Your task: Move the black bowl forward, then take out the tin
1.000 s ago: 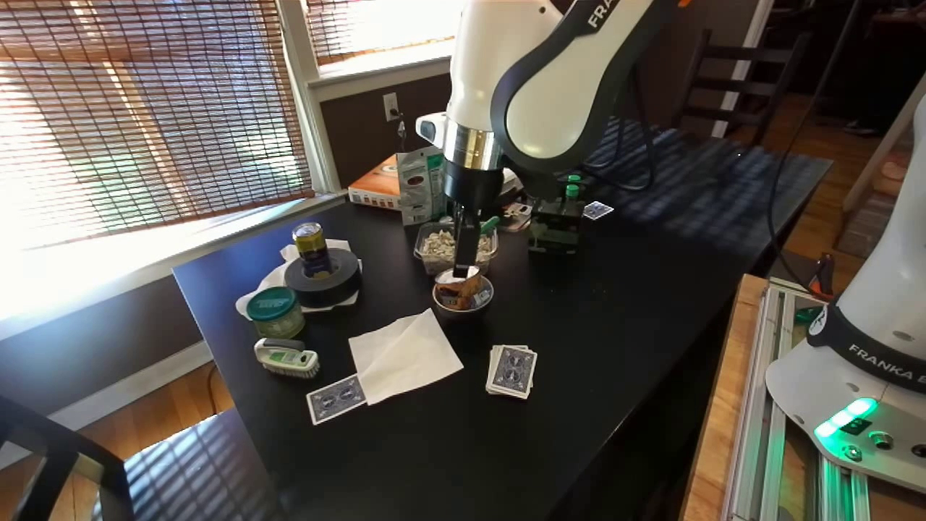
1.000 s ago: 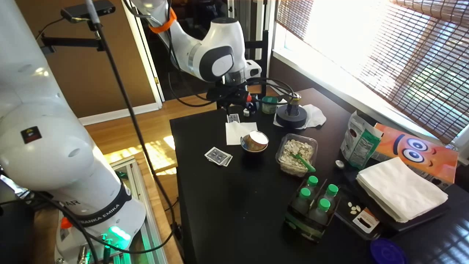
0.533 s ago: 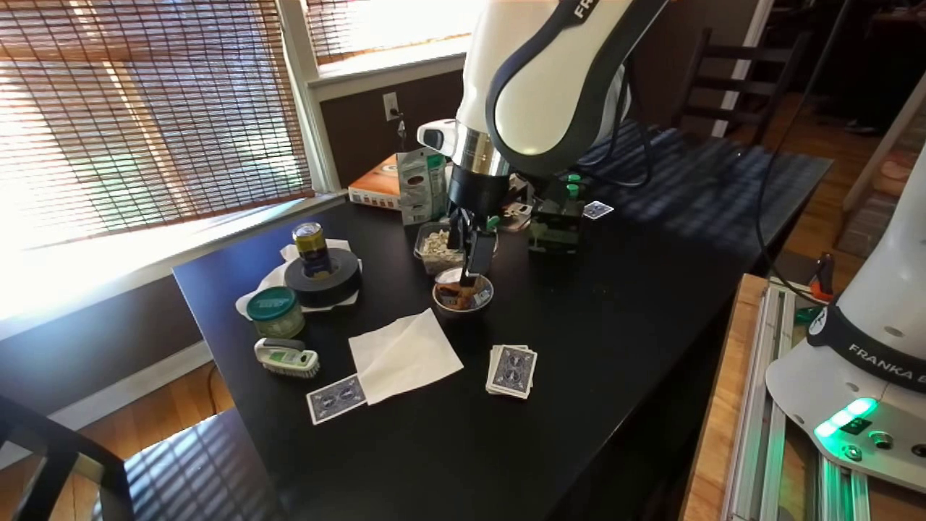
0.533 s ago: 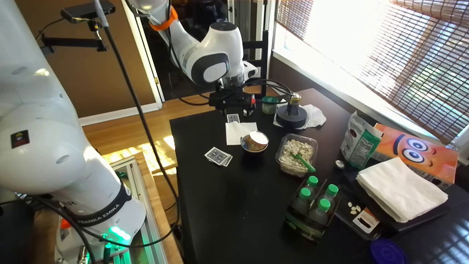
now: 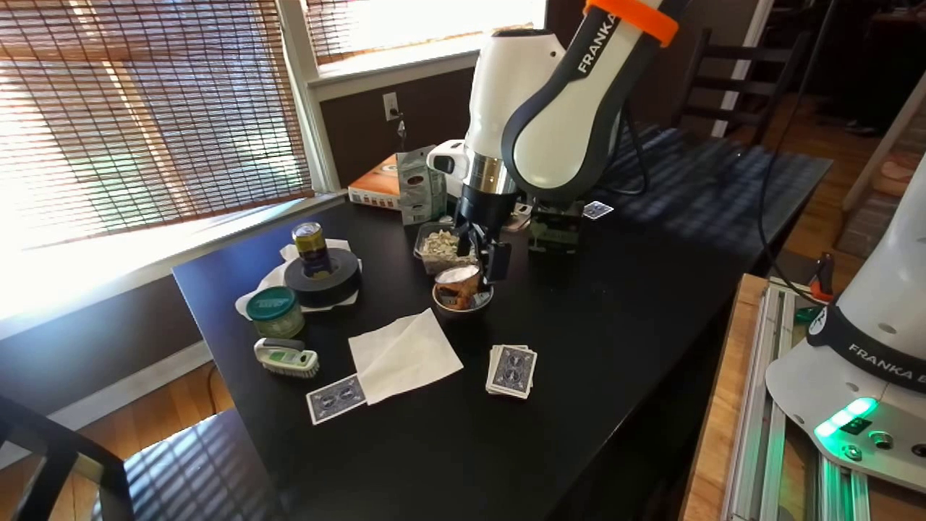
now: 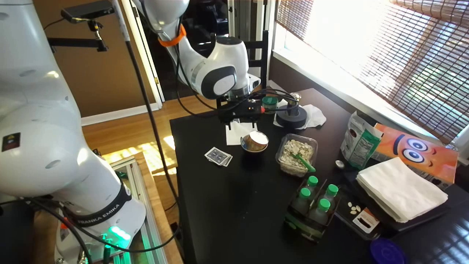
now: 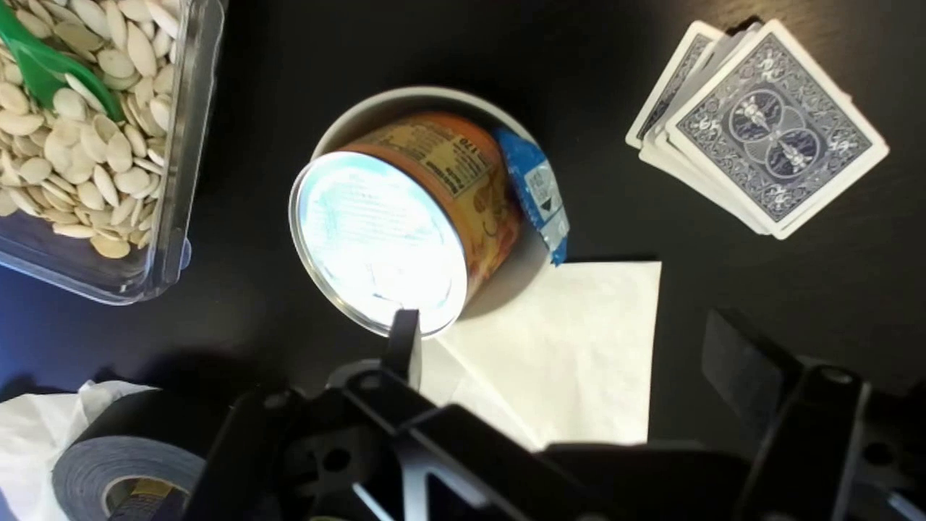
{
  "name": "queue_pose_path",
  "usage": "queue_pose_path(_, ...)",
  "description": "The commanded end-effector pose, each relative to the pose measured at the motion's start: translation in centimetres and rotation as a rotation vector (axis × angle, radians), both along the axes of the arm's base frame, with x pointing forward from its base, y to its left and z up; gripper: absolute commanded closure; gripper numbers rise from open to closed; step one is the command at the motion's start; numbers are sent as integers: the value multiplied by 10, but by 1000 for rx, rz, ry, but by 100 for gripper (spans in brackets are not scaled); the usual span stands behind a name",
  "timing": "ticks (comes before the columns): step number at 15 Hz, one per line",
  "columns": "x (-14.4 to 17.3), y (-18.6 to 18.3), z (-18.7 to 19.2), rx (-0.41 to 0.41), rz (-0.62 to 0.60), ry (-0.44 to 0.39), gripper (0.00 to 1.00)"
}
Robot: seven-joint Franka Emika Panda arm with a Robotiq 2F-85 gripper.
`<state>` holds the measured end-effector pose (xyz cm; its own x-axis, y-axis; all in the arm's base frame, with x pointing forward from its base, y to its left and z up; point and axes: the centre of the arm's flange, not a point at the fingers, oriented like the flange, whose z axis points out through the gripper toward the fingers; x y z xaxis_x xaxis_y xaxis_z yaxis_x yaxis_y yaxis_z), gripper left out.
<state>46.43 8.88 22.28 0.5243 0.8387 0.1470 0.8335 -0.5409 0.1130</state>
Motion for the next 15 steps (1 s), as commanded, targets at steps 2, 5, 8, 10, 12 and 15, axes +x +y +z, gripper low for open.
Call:
queue_pose_path(2,2,3,3,8,1,-5,0)
queue_pose_path(5,12,7,5,4,-4,5,0)
queue_pose_path(8,26,22,12,-26,-35,14,0)
queue_pose_path(10,36,31,18,-37,-57,25,0)
queue_pose_path(12,48,38,16,-64,-65,39,0)
queue_pose_path(15,61,46,2,-96,-62,49,8)
